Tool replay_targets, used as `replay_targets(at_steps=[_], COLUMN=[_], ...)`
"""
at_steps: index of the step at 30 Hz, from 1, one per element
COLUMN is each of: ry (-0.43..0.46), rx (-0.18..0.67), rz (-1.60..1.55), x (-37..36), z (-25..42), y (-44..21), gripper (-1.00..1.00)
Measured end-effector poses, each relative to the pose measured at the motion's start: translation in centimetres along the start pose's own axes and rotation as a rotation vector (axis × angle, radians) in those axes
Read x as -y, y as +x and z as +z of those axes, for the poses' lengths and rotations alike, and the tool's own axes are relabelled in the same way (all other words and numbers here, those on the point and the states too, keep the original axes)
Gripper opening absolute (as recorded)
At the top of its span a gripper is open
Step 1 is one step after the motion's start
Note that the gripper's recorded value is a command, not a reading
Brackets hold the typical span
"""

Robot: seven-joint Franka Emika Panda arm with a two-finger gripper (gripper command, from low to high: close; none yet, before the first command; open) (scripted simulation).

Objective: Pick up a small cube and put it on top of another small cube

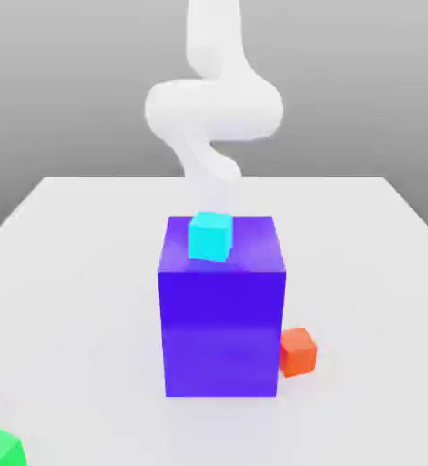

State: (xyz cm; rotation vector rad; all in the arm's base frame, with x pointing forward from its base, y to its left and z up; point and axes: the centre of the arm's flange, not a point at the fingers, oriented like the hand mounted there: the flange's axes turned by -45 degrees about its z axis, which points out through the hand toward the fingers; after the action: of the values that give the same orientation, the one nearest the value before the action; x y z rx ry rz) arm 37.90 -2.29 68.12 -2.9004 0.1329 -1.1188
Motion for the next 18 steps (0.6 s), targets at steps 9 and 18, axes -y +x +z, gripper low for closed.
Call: replay_targets(at_steps=[9,18], ry=[-0.061,-0.185], rx=[0.217,0.407], rz=[0.294,0.602], x=[-9.7,-21.1], z=[15.4,27.9], y=[-1.6,-9.5], gripper=[0.0,0.0])
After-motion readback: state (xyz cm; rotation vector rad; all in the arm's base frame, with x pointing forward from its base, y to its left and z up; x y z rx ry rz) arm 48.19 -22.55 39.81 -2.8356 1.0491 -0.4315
